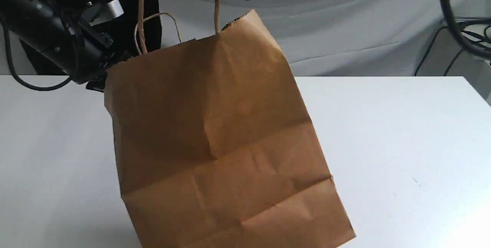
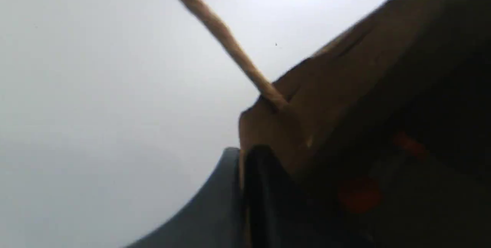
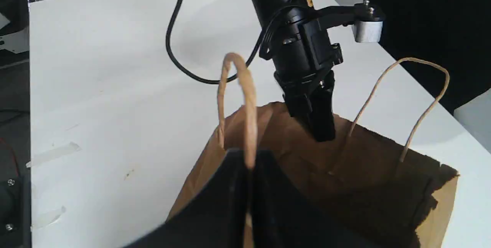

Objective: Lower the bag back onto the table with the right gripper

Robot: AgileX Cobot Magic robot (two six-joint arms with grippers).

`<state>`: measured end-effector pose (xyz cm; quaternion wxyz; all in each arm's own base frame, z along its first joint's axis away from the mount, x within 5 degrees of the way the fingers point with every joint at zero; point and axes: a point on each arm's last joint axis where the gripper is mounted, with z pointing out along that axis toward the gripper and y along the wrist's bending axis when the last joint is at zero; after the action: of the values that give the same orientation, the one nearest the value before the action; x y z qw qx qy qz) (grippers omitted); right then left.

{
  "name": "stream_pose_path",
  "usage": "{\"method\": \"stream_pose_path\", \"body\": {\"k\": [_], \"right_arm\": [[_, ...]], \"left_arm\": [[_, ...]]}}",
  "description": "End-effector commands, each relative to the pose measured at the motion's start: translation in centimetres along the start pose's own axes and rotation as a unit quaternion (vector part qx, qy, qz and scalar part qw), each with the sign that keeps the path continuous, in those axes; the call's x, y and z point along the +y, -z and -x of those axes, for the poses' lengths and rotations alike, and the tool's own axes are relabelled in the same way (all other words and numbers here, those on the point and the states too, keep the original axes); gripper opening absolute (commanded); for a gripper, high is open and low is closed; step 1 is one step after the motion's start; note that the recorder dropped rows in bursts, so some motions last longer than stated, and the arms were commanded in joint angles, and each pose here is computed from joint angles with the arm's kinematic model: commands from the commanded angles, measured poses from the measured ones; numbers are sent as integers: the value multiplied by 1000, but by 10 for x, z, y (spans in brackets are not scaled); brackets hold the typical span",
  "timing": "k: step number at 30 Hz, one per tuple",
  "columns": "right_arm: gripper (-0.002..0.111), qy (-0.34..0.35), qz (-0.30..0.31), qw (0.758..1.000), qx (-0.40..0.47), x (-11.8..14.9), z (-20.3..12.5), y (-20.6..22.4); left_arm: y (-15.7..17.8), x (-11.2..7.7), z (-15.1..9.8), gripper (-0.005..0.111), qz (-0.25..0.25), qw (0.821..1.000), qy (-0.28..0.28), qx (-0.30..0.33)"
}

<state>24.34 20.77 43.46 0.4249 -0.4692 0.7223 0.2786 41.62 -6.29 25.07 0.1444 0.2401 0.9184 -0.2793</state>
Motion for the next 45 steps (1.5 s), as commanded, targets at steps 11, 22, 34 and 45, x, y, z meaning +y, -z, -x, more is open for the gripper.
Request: {"method": "stream_pose_path", "body": {"k": [11,22,34,45], "right_arm": [[0,42,-31,999,-11,8,5,24],[0,-80,-17,995,-59,21,-47,10],[0,-84,-11,996,-41,41,-81,-15],[0,-59,-23,998,-26,39,-84,-15]], "left_arm": [[59,-30,38,0,35,992,-69,-104],[66,-49,50,0,30,987,-94,-125],[50,-59,52,0,43,988,-116,-95],[29,-43,52,0,38,992,-91,-72]]}}
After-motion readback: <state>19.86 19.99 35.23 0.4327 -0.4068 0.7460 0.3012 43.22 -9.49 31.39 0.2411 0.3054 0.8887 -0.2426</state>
